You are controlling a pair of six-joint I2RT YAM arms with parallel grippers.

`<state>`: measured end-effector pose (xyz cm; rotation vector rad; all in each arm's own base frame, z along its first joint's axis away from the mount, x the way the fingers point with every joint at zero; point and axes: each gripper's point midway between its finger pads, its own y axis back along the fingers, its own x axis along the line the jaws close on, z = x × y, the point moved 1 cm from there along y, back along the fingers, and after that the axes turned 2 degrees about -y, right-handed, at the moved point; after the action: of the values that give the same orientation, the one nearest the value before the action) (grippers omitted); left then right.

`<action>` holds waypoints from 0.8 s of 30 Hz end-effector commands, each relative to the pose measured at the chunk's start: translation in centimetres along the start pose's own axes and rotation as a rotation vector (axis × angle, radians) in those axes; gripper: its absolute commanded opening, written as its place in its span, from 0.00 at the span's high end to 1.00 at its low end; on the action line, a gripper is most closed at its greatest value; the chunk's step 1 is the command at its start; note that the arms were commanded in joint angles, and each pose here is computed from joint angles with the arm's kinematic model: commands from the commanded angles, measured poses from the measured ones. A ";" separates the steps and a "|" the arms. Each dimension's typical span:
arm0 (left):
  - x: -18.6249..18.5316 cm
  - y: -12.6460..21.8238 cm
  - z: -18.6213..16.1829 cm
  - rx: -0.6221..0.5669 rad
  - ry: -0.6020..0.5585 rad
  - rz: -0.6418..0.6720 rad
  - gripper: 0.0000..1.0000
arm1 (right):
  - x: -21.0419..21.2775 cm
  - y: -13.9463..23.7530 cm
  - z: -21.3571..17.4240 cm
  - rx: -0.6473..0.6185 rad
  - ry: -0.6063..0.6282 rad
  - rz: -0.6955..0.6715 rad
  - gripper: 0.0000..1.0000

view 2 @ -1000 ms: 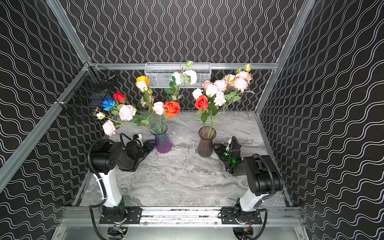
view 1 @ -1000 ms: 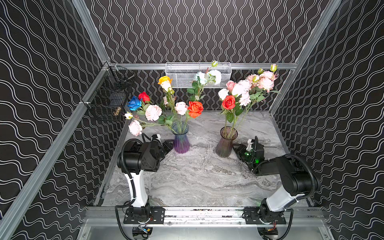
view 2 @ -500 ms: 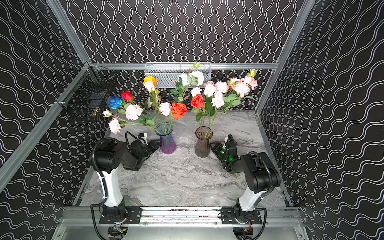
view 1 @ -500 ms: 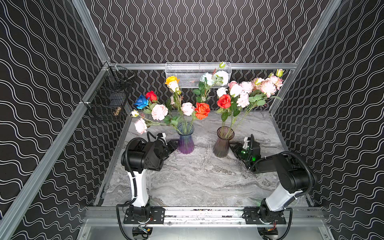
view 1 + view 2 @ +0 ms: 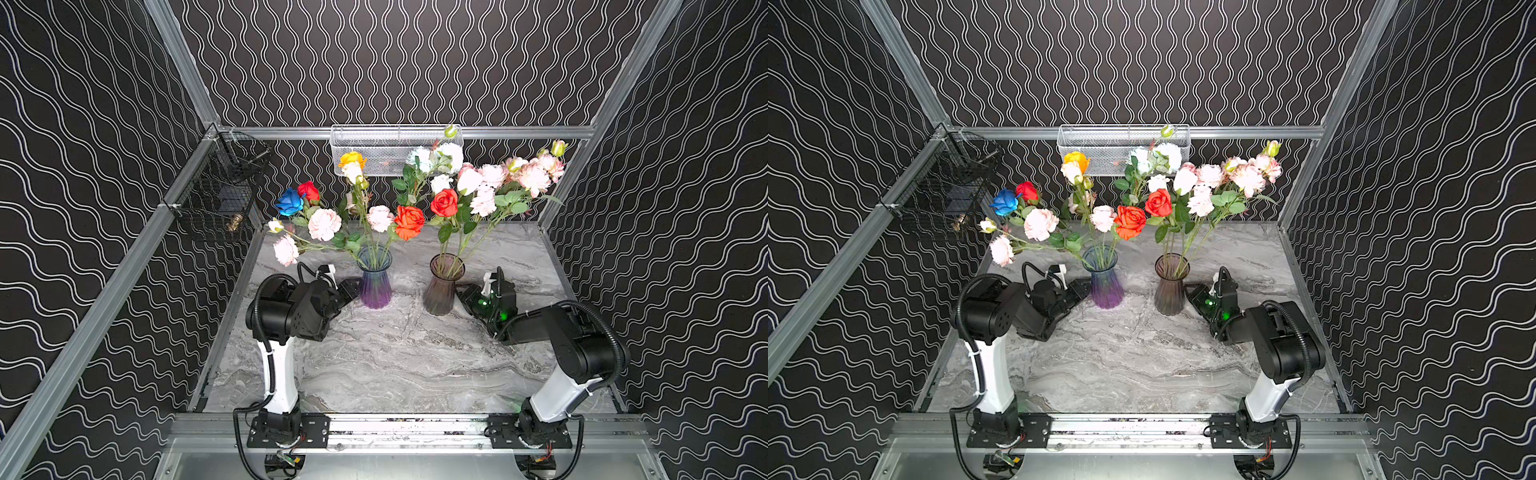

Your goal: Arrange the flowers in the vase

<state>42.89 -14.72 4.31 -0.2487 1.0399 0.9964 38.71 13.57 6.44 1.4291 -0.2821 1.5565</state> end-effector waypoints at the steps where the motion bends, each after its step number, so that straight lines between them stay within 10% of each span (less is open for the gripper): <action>1: 1.1 0.0 -1.4 0.049 0.046 0.036 0.58 | 0.5 -0.2 0.0 0.007 0.008 0.018 0.54; 24: 2.4 7.2 2.4 -0.125 0.064 0.197 0.55 | -0.9 4.2 2.7 -0.095 -0.022 -0.012 0.49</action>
<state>39.23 -8.68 5.36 -0.2950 1.0912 1.1974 37.38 9.46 7.79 1.3860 -0.3541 1.4940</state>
